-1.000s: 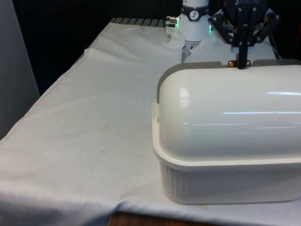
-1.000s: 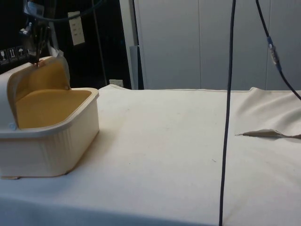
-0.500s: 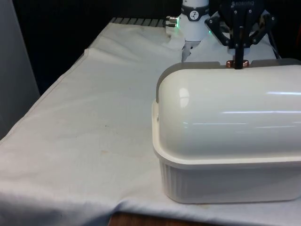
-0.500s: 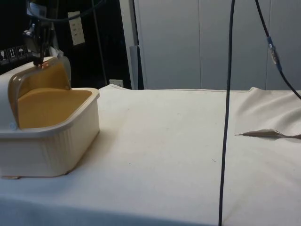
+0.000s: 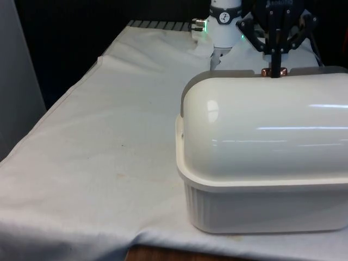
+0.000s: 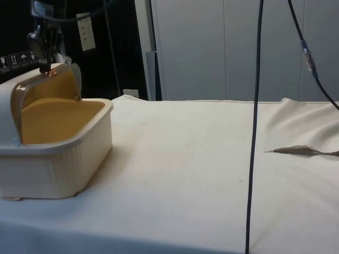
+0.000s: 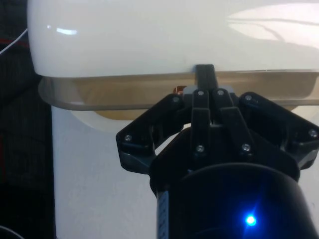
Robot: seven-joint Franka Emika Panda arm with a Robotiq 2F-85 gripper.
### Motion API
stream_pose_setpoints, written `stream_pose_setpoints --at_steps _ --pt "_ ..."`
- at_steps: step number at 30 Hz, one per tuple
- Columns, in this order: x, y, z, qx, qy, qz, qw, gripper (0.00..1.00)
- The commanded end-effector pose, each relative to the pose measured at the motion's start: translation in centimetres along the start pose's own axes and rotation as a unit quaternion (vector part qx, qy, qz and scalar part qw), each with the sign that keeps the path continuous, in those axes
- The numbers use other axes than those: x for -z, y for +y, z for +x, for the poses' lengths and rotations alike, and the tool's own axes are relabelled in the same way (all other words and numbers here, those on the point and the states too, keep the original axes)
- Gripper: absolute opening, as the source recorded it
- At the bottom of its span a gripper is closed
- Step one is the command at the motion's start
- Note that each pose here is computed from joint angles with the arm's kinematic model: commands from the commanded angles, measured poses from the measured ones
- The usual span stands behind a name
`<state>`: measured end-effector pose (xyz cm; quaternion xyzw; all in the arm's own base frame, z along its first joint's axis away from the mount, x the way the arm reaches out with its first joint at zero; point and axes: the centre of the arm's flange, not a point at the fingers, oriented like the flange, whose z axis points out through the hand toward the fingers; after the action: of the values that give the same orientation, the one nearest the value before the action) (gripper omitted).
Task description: Open the lid, then close it.
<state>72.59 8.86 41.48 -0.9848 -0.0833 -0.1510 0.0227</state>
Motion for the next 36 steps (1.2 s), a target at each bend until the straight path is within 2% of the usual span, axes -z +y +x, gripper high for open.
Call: stream_pose_setpoints --at_steps 1,4,5,6,18,26,36 --pt "-0.4 0.0 -0.3 0.001 -0.008 0.003 0.99996 0.0" --pt "-0.3 0.0 -0.2 0.0 -0.007 0.002 0.99997 0.0" --pt "0.1 0.0 0.0 0.0 0.0 0.0 1.0 0.0" --pt "-0.2 -0.1 -0.2 0.001 -0.006 0.002 0.99998 0.0" --pt "0.7 -0.6 -0.1 0.002 -0.005 0.002 0.99999 0.0" --pt "0.6 -1.4 -0.5 0.003 -0.01 0.004 0.99993 0.0" --pt "0.0 -2.2 -1.2 0.005 -0.026 0.009 0.99961 0.0"
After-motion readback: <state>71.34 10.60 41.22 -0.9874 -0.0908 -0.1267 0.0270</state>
